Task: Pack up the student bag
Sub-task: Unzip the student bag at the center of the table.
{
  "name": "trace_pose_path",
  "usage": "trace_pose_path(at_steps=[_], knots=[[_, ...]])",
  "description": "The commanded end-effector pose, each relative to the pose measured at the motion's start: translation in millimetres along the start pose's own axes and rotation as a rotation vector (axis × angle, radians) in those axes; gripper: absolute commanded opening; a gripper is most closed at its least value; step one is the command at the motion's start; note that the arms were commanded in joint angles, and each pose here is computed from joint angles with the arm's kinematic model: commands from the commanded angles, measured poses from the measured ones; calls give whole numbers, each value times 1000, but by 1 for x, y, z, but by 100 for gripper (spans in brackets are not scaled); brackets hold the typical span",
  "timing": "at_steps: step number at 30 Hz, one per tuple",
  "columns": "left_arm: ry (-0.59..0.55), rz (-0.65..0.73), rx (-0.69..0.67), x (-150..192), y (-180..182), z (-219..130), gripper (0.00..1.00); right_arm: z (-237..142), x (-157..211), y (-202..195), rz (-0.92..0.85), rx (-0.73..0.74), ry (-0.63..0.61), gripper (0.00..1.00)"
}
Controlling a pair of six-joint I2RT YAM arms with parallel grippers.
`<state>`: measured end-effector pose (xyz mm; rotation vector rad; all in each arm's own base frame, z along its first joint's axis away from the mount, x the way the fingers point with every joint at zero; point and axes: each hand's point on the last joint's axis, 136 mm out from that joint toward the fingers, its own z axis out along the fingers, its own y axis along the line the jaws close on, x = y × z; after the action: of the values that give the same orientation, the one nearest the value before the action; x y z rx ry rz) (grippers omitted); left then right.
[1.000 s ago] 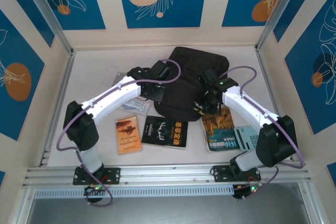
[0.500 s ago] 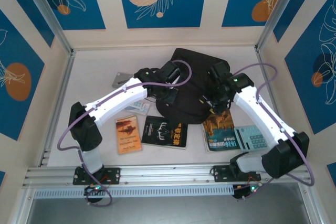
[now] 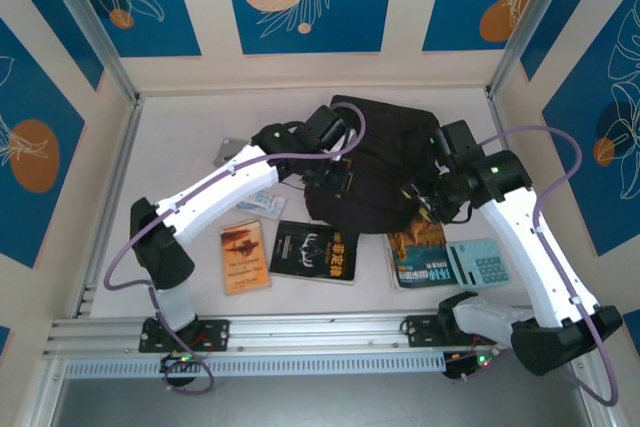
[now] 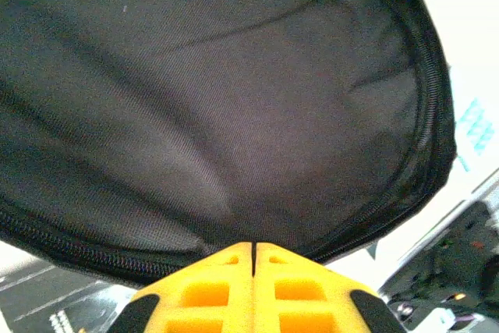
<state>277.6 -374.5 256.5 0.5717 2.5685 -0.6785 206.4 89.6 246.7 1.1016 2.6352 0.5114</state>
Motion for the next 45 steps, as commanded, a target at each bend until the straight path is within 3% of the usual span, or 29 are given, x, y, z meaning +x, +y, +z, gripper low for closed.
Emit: trace_pose_path(at_steps=[1,5,11,20,25,28,37,45], knots=[[-153,-16,37,-36,-20,-34,0,-16,-2,-12,-76,14,-11,46],[-149,-31,80,-37,-45,-32,0,-25,-2,-19,-48,-16,14,46],[-19,45,33,2,-64,8,0,-30,2,-21,26,-87,39,47],[63,112,27,32,-56,43,0,14,29,-23,321,-128,217,47],[53,125,51,36,-55,46,0,43,43,-44,484,-55,249,56],[61,122,77,35,-61,49,0,58,43,-47,489,-53,249,62],[94,132,72,42,-59,56,0,82,26,-36,433,-170,207,60],[76,143,36,44,-46,50,0,104,38,-59,440,-44,206,54]])
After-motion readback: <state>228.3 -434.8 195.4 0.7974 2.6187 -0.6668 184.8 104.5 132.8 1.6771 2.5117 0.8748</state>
